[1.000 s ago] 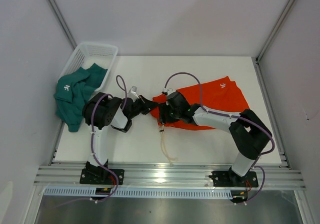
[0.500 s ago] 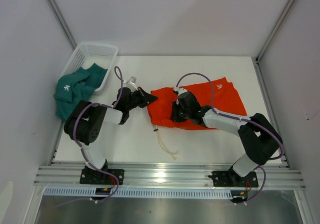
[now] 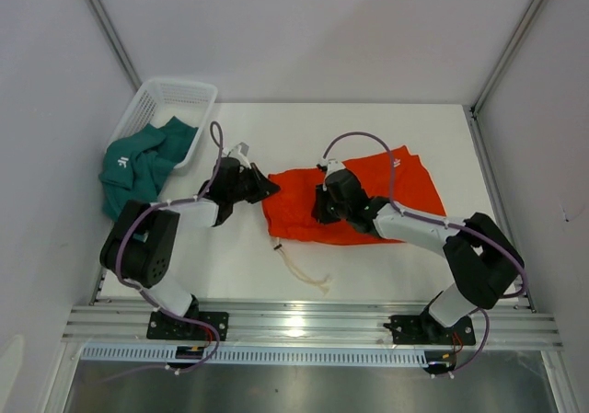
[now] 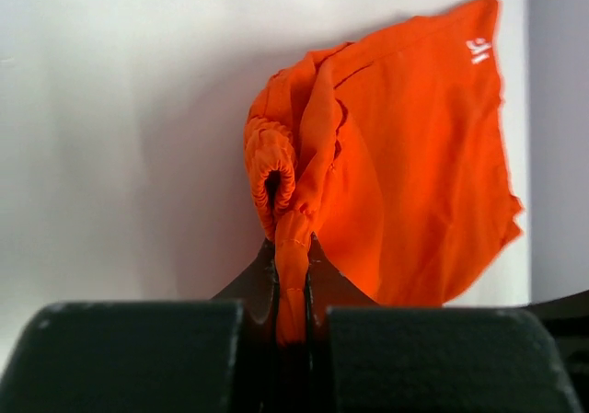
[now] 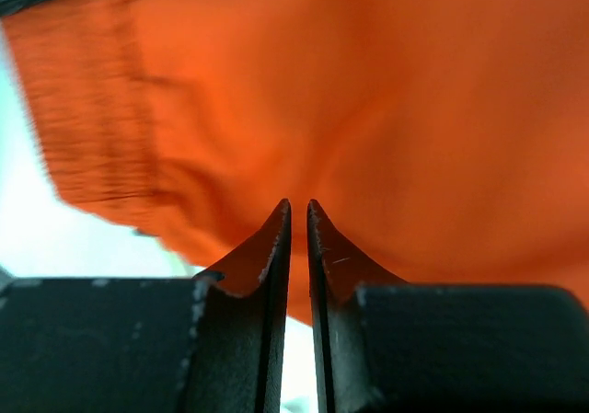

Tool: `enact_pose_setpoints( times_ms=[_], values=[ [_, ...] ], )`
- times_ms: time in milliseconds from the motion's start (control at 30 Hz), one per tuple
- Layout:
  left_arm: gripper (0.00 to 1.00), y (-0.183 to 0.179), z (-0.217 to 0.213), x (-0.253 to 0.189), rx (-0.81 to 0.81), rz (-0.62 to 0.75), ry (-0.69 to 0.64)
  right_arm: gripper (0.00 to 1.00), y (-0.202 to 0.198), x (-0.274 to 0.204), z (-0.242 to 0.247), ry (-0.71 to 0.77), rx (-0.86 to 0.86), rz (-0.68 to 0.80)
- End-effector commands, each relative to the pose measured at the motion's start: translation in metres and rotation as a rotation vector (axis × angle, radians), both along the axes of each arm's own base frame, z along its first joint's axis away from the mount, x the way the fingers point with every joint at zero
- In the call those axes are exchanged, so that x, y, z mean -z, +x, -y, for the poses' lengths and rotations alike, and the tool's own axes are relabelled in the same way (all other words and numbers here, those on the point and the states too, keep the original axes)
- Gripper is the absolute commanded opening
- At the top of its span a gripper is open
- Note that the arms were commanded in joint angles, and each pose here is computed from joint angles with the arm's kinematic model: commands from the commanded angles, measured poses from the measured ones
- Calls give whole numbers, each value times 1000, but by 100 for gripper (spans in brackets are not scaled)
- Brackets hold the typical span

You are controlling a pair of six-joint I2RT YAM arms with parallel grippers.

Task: Fold and stack the shorts
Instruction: Fold the shorts

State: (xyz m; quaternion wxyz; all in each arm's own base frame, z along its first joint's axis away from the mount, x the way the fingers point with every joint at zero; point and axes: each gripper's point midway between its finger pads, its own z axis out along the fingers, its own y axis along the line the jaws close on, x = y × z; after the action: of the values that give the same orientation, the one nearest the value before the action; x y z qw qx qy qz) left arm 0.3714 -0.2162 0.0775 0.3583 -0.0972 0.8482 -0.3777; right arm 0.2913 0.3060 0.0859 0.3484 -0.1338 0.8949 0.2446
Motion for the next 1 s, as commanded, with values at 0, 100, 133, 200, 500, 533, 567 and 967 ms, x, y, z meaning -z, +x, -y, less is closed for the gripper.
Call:
enact_pose_setpoints(
  times_ms=[0,100,133,200,500,533,567,967],
  values=[
    [0,1,-31,-17,-65,1,158,15,23,-19,39,-15,177,61],
    [0,-4,-60,-27,-123,-17,239,14,26,-14,56,-41,224,46],
    [0,-3,-72,-32,-149,-27,254,14,26,-11,57,-44,224,41],
    [0,-9,-84,-37,-148,-64,295,10,23,-1,51,-47,203,16],
    [0,-1,-95,-60,-106,-123,350,0,7,63,8,-145,103,-89],
    [0,-1,-94,-65,-105,-131,344,0,0,66,2,-164,85,-90],
    [0,-1,-94,-67,-101,-138,345,0,0,66,-4,-166,79,-83],
    [0,2,-101,-125,-125,-129,374,0,-63,68,-84,-57,-54,-98]
  ],
)
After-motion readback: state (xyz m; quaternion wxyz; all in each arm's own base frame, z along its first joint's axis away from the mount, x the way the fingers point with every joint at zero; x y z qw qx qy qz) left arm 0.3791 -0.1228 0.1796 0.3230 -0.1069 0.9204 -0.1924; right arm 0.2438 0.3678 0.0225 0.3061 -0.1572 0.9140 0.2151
